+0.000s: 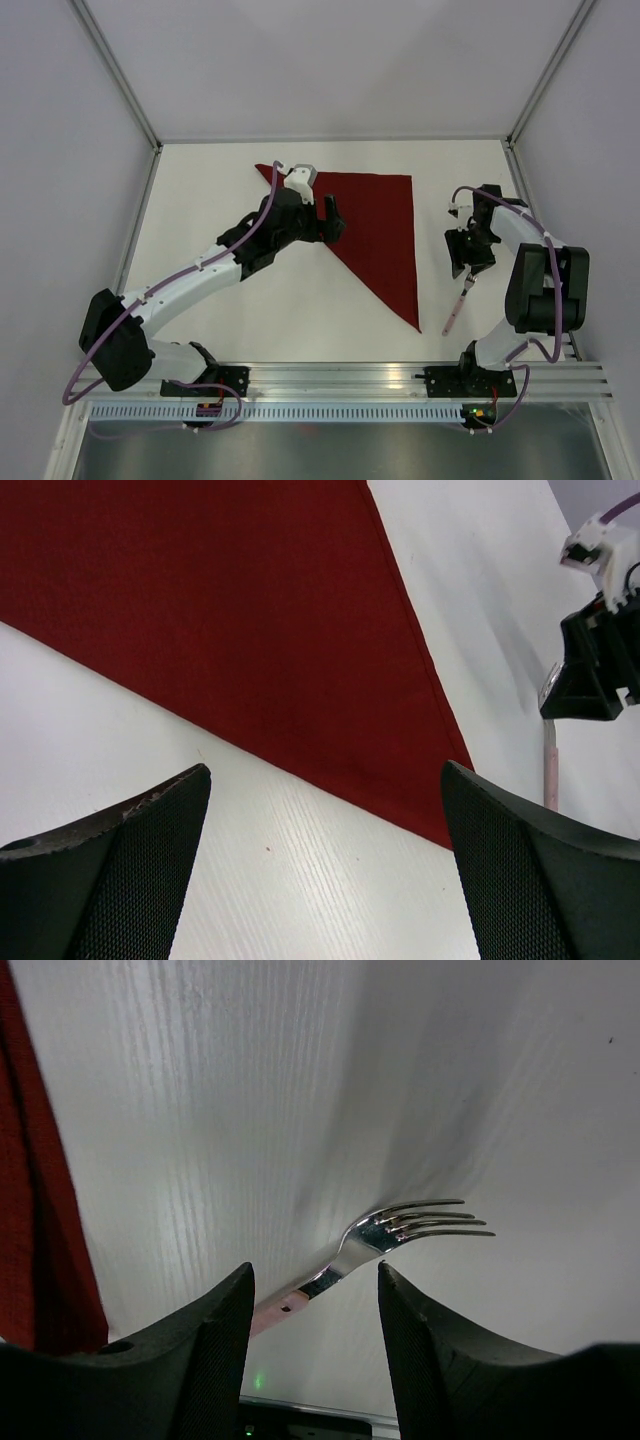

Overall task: Fold the napkin, place the utensils inside, and roll it up
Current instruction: Move the fork to the center of the board.

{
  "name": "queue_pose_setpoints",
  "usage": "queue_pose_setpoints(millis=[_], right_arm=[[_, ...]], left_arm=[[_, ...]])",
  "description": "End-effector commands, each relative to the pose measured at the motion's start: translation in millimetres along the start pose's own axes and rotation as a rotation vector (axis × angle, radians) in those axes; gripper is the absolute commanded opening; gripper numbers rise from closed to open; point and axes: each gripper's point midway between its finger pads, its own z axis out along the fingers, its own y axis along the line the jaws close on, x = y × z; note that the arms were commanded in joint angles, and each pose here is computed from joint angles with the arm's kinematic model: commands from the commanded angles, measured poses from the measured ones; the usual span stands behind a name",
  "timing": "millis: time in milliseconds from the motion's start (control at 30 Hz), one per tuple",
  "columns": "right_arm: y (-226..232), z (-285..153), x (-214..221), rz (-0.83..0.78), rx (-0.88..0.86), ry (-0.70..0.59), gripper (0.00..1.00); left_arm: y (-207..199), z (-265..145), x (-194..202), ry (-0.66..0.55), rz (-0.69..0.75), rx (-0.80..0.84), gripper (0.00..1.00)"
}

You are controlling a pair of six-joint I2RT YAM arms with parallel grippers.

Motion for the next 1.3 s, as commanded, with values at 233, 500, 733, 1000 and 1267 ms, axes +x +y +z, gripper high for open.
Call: queue_pose_setpoints(millis=[233,500,733,1000,1267], right_arm=[[-27.5,-4.6,17.5,-0.037,0.142,0.111,0.61],[-15.1,4.2,47.8,-0.078,0.061,0.224,0.68],[-10.7,11.3,53.6,-0.084,0.028,0.259,0.69],[-1.3,22.9,61.5,-0.096,-0.025,0.32,0.69],[1.1,28.9,58.3,-0.102,-0.024,0.33,0.64]], left_arm=[[-8.5,-11.3,-46.1,-0.104,0.055,-0.004,1.0],[-8.0,-3.9,-46.8,-0.104,0.071,0.003,1.0],[-8.8,1.2,-44.9,-0.099,0.07,0.014,1.0],[-8.8,3.5,-48.8,-0.104,0.07,0.018,1.0],[-9.2,8.0,-48.6,-0.099,0.069,0.021,1.0]])
